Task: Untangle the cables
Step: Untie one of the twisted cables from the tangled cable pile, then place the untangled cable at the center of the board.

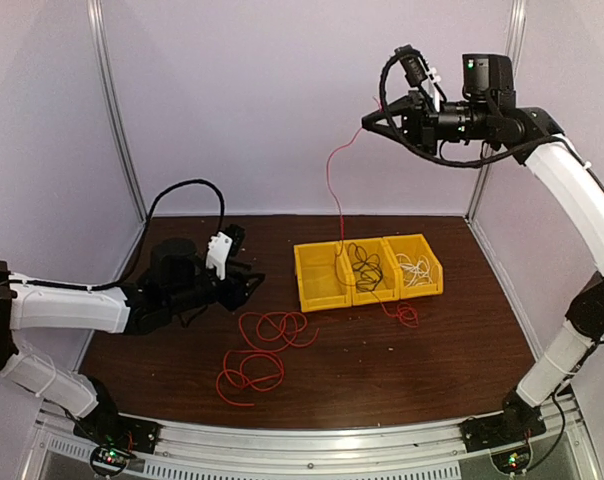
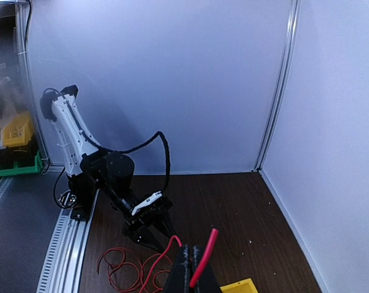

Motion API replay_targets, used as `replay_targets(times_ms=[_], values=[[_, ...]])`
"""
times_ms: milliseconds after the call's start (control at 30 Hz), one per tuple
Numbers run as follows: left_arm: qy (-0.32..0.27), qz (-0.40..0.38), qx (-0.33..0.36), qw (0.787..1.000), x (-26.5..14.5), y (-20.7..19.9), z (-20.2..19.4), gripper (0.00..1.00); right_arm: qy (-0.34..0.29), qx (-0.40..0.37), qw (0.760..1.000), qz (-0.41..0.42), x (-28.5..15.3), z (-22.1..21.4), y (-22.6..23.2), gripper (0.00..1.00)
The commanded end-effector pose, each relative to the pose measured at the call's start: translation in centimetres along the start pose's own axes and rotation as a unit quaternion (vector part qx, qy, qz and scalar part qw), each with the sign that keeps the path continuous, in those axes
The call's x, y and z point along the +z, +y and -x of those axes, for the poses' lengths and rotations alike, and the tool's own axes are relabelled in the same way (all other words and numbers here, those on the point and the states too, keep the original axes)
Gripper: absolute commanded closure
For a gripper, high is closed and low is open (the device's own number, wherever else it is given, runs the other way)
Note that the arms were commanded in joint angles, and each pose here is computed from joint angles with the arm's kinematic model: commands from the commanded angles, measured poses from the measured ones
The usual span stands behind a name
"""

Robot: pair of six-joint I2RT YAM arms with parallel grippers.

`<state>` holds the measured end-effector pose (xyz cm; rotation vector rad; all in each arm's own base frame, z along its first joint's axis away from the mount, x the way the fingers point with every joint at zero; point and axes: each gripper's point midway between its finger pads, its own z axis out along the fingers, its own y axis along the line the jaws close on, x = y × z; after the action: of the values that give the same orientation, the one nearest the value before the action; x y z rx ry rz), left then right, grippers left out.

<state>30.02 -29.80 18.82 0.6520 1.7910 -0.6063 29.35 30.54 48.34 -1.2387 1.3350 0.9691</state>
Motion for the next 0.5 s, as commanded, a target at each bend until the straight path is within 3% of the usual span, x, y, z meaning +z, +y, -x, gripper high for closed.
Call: replay_targets(times_ms=[0,300,467], values=[[0.01,0.014,-0.001,1.0,-0.6,0.4,-0.6,0.56,-0.076,-0.069,0.994,0.026,-2.3,7.6,2.7,1.0],[0.013,-0.007,-0.002,1.0,0.5,-0.2,-1.3,0.55,-0.073,-0.077,0.994,0.032,-4.4,8.5,3.3,1.0],[0.037,-0.071,0.006,0.997,2.5,-2.4,-2.5,0.56,-0.013,-0.049,0.998,-0.031,-6.4,3.6,-0.4,1.0]])
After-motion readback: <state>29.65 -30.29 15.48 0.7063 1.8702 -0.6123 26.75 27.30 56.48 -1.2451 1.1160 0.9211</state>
